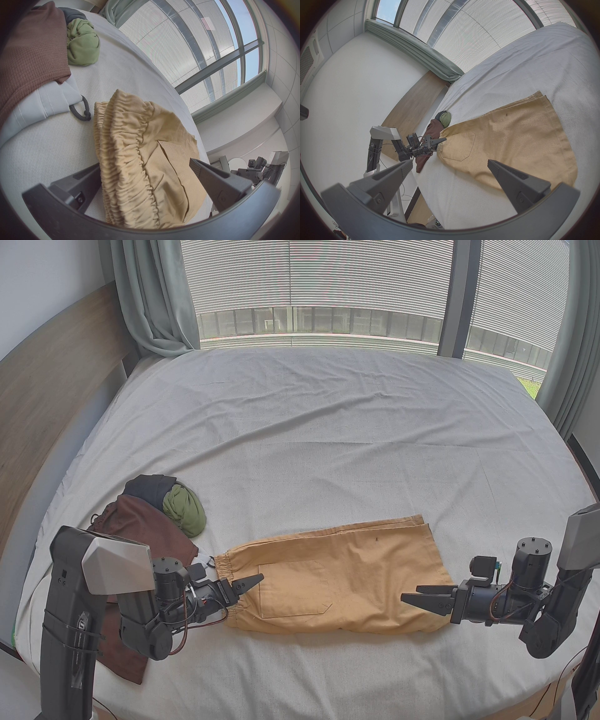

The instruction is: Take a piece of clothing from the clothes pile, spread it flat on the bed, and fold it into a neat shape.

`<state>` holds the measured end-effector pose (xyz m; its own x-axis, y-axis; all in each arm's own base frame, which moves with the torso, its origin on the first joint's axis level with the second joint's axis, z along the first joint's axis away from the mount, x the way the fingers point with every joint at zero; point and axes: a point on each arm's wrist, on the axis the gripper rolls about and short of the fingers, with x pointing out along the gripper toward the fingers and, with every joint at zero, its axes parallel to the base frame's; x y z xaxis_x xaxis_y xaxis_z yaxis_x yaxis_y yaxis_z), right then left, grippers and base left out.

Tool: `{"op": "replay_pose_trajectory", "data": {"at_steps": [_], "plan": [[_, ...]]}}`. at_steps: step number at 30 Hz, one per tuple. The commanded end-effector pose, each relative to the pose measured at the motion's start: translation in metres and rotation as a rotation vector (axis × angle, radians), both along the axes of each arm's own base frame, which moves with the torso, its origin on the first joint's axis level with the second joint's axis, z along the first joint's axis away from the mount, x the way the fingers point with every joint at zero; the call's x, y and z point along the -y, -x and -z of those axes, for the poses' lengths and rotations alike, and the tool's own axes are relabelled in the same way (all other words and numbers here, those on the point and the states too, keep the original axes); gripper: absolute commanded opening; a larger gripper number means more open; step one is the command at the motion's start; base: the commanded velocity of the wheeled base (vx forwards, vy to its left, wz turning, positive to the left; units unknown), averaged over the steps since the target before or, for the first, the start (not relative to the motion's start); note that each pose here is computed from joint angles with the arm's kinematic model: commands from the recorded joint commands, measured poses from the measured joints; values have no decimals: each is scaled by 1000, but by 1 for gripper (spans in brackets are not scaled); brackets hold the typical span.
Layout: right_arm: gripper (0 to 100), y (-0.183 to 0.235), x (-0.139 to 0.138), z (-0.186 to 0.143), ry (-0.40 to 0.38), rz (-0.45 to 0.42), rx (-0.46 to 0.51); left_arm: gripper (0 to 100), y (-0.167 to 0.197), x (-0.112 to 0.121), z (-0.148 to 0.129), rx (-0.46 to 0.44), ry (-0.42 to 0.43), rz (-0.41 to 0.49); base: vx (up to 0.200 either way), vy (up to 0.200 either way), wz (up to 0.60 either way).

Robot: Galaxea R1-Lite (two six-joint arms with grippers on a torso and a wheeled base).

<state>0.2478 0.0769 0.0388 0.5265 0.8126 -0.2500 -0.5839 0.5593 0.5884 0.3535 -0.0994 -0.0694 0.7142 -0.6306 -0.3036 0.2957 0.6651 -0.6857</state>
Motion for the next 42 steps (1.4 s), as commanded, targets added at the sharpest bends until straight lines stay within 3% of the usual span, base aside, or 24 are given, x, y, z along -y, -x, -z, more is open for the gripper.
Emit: {"op": "replay_pose_trajectory", "data": {"at_steps": [1, 8, 19, 24, 42], "plan": [[100, 0, 0, 2, 1, -1, -5, 0, 1, 0, 2, -6, -1, 2, 0, 0, 0], [100, -1, 0, 6, 4, 1, -21, 0, 6, -4, 1, -21, -3, -3, 0, 0, 0], [100, -16, 6, 36, 20, 29, -104, 0, 16, -15, -49, 47, 25, -27, 0, 0, 0], [100, -17, 5, 40, 23, 27, -112, 0, 25, -22, -57, 32, 38, 4, 0, 0, 0], [100, -13, 0, 39, 25, 5, -116, 0, 50, -70, -72, -18, 73, -9, 0, 0, 0]]}}
